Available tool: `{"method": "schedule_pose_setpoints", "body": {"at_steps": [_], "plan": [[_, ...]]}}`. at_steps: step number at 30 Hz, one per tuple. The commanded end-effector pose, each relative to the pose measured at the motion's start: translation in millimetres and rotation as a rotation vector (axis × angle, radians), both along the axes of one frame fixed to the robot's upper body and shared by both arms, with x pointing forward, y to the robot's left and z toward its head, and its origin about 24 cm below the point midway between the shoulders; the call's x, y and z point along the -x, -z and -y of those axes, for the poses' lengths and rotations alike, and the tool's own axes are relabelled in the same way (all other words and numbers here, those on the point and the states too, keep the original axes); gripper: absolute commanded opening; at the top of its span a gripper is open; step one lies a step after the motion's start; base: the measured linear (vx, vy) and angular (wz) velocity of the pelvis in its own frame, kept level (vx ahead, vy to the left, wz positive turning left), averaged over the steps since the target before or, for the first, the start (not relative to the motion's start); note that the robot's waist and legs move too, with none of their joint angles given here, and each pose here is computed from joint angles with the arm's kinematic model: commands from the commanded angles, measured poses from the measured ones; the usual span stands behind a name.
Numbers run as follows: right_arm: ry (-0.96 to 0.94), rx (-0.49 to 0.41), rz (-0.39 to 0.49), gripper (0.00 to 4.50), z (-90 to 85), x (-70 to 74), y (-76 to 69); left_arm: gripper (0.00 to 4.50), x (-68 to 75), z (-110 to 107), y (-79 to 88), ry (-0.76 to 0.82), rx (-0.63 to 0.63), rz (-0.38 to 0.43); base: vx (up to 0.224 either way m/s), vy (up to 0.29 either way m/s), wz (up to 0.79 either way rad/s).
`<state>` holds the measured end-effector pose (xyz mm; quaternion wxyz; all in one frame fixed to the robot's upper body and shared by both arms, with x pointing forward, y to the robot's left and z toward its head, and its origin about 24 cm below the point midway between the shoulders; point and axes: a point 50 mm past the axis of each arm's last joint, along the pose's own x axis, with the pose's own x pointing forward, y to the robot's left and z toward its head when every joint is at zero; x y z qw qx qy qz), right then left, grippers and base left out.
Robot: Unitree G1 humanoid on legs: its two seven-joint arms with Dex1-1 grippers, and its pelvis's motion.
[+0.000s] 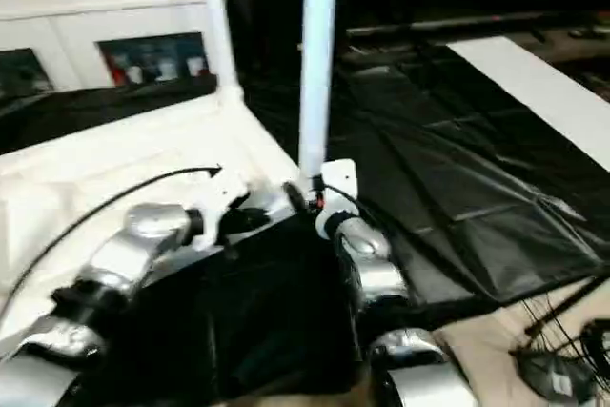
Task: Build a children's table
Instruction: Rotate leg to tighten
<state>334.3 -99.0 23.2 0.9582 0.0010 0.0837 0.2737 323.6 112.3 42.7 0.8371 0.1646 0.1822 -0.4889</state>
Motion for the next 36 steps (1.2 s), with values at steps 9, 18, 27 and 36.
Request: {"method": "schedule_pose_setpoints", "body": {"at_steps": [9,18,27,36], "plan": [[-0.256,0.062,0.111,3.85,29.2,5.4,-27.3,0.93,5.5,-1,8.2,0.042,-0.056,-0.096,0.052,-0.017,0.02],[-0.314,0.076,0.102,3.85,44.0,15.5,-29.3,0.54,2.6,-13,12.2,-0.016,-0.084,-0.189,0.0,0.0,0.0],[-0.426,0.143,0.057,3.85,58.9,23.3,-27.8,0.03,11.6,-17,12.8,0.05,-0.095,-0.237,0.0,0.0,0.0],[-0.53,0.154,0.009,3.85,62.0,26.2,-25.5,0.03,25.1,-14,-0.3,0.22,-0.014,-0.156,0.0,0.0,0.0]]}}
